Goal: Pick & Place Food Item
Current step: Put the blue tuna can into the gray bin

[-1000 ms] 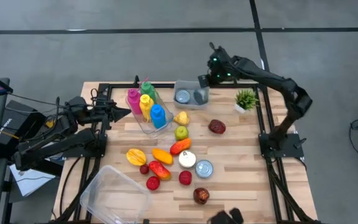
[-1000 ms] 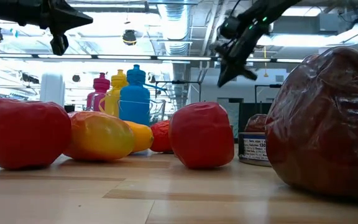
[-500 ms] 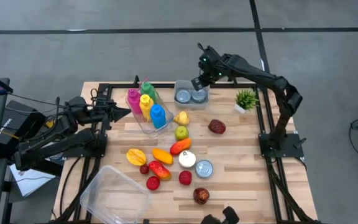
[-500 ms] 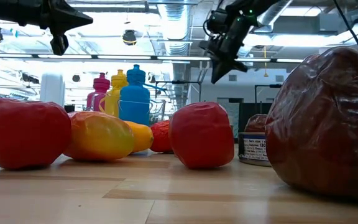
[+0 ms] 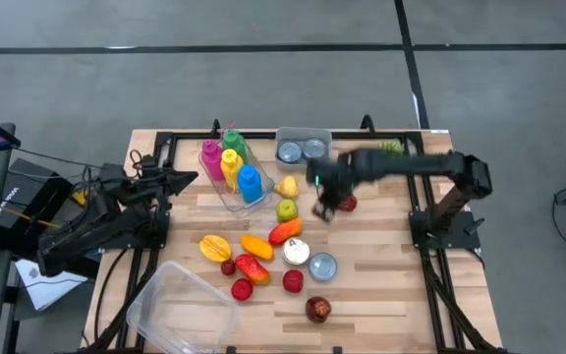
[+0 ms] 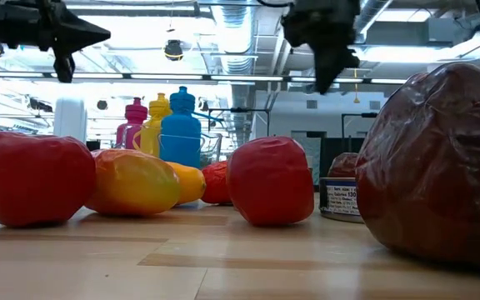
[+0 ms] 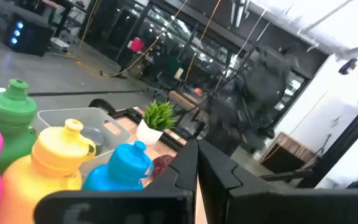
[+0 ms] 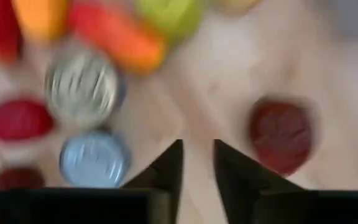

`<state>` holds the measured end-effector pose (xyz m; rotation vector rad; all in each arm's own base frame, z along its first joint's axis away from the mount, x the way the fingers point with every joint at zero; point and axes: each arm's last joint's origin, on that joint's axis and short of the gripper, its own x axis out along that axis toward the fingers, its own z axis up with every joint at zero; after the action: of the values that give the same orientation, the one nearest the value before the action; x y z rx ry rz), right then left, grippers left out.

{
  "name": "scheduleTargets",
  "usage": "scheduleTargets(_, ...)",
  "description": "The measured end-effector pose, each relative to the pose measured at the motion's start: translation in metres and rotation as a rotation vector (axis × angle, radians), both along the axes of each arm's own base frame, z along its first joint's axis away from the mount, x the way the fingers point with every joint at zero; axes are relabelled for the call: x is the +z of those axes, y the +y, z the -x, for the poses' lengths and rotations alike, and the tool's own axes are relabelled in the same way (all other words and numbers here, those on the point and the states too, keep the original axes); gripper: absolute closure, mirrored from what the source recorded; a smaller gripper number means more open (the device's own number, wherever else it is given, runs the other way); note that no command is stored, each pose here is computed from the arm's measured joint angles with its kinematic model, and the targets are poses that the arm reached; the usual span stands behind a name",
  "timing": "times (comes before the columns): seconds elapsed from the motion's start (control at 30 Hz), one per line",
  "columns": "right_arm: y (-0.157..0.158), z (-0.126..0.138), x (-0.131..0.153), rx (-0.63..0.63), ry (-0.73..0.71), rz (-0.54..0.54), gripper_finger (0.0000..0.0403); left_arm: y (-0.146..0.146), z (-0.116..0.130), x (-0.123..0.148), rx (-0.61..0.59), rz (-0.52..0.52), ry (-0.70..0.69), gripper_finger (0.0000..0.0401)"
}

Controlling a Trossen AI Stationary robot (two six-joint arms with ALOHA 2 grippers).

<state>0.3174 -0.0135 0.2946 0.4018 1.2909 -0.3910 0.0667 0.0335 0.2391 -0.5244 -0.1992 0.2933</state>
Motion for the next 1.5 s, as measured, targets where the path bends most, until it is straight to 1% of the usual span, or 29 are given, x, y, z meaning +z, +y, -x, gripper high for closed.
scheduleTargets(0.07,0.026,0.002,-0.013,0.049,0.038,-0.008,0.0283,0.0,0.0,-0.006,-0.001,0.012,-0.004,0.0401)
scheduleTargets(0.17,0.057,-0.003,-0.032,0.102,0.04,-0.039,0.0208,0.001,-0.002,-0.013,-0.004,0.025,0.021,0.0401)
scheduleTargets(0.23,0.07,-0.005,-0.046,0.097,0.091,-0.043,0.0156,0.002,-0.004,-0.017,-0.002,0.008,0.036,0.0401)
scheduleTargets(0.3,0.079,-0.009,-0.059,0.06,0.126,-0.051,0.0115,0.003,-0.006,-0.024,-0.003,0.011,0.05,0.0401)
scheduleTargets(0.37,0.083,-0.01,-0.074,0.058,0.183,-0.049,0.0089,0.005,-0.009,-0.03,-0.016,0.002,0.038,0.0401)
scheduleTargets(0.47,0.086,-0.012,-0.093,0.065,0.203,-0.059,0.0081,0.007,-0.014,-0.045,-0.031,0.004,0.039,0.0401)
scheduleTargets(0.53,0.086,-0.009,-0.104,0.067,0.223,-0.071,0.0088,0.008,-0.016,-0.053,-0.036,0.009,0.042,0.0401)
scheduleTargets(0.6,0.084,-0.007,-0.113,0.064,0.21,-0.082,0.0099,0.008,-0.018,-0.058,-0.042,0.002,0.031,0.0401)
scheduleTargets(0.7,0.082,-0.002,-0.124,0.059,0.198,-0.096,0.0112,0.009,-0.02,-0.066,-0.052,0.019,0.037,0.0401)
scheduleTargets(0.8,0.083,-0.002,-0.132,0.066,0.154,-0.132,0.0119,0.008,-0.02,-0.067,-0.062,0.024,0.04,0.0401)
scheduleTargets(0.93,0.083,0.001,-0.141,0.048,0.15,-0.165,0.0135,0.007,-0.021,-0.067,-0.067,0.021,0.034,0.0401)
scheduleTargets(1.0,0.083,0.001,-0.143,0.045,0.156,-0.167,0.0161,0.007,-0.021,-0.067,-0.069,0.034,0.031,0.0401)
scheduleTargets(1.07,0.083,0.001,-0.143,0.052,0.151,-0.173,0.0201,0.007,-0.021,-0.067,-0.071,0.056,0.024,0.0401)
scheduleTargets(1.23,0.084,-0.001,-0.143,0.06,0.138,-0.186,0.0337,0.007,-0.021,-0.067,-0.071,0.059,0.023,0.0401)
scheduleTargets(1.3,0.084,0.0,-0.144,0.058,0.146,-0.185,0.038,0.007,-0.021,-0.067,-0.071,0.06,0.023,0.0401)
scheduleTargets(1.33,0.083,0.0,-0.144,0.058,0.147,-0.189,0.039,0.007,-0.021,-0.067,-0.071,0.06,0.023,0.0401)
scheduleTargets(1.43,0.081,0.0,-0.144,0.046,0.149,-0.182,0.0389,0.007,-0.021,-0.067,-0.071,0.06,0.023,0.0401)
scheduleTargets(1.5,0.079,0.0,-0.144,0.039,0.155,-0.181,0.0397,0.007,-0.021,-0.067,-0.071,0.06,0.023,0.0401)
